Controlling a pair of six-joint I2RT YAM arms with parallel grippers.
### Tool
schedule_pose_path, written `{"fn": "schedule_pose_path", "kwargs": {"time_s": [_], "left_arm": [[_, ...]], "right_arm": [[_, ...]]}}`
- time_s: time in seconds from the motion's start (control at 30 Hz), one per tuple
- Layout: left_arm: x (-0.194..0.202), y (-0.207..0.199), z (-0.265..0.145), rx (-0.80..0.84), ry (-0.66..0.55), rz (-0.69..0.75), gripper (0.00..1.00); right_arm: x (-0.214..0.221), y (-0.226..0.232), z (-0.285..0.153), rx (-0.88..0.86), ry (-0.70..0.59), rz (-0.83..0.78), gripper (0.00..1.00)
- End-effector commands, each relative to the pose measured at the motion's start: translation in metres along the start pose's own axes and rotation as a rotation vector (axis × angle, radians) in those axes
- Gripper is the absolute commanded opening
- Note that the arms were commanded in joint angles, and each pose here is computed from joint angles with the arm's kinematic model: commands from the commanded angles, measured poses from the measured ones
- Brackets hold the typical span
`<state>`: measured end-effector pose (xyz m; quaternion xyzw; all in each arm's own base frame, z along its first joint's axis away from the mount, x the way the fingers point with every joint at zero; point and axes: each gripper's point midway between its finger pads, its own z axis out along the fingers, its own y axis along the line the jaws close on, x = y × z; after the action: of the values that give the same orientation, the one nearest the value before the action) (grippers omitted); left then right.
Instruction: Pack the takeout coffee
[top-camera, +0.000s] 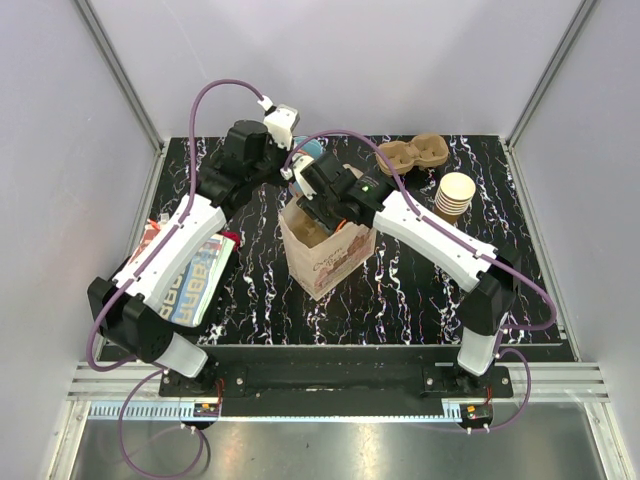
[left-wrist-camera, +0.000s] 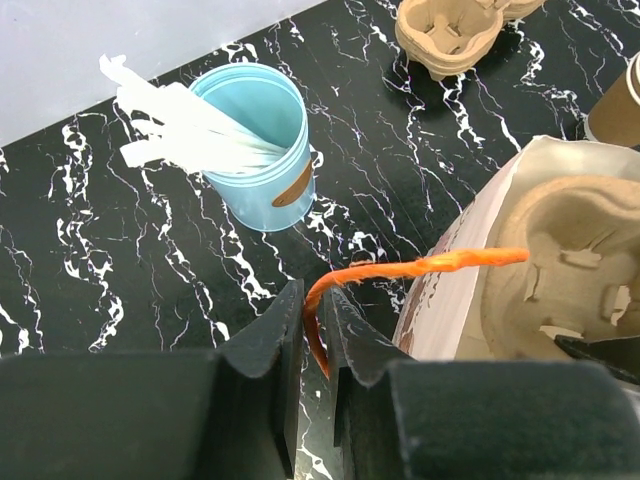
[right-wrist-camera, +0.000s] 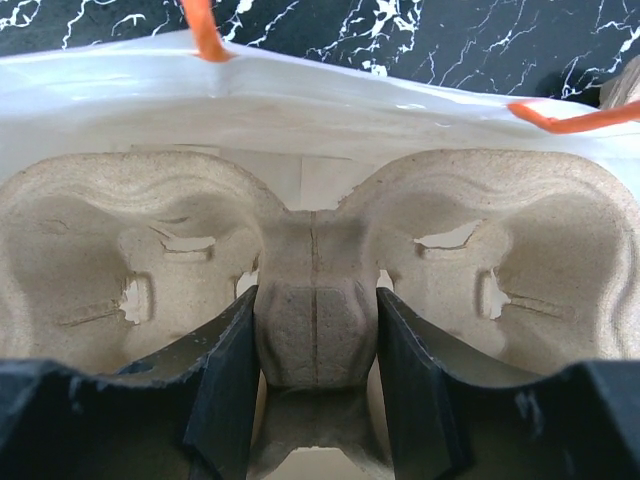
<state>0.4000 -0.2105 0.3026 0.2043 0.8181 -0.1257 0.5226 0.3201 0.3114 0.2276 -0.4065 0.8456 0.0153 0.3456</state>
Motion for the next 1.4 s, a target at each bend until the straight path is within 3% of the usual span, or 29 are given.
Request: {"fn": "schedule_pose_path", "kwargs": {"time_s": [0.0, 0.97, 1.37], "left_arm": [[-0.021, -0.003, -0.009, 0.013, -0.085, -0.002, 0.16], [-0.02, -0.005, -0.009, 0.023, -0.083, -0.001, 0.16], [-0.019, -0.005, -0.008, 0.026, -0.08, 0.0, 0.16]], "right_arm": [[-0.016, 0.0, -0.005, 0.051, -0.061, -0.028, 0.52], [-0.009, 0.032, 0.01, 0.001, -0.022, -0.096, 0.52], [-0.014, 0.042, 0.011, 0.061, -0.027, -0.185, 0.53]]}}
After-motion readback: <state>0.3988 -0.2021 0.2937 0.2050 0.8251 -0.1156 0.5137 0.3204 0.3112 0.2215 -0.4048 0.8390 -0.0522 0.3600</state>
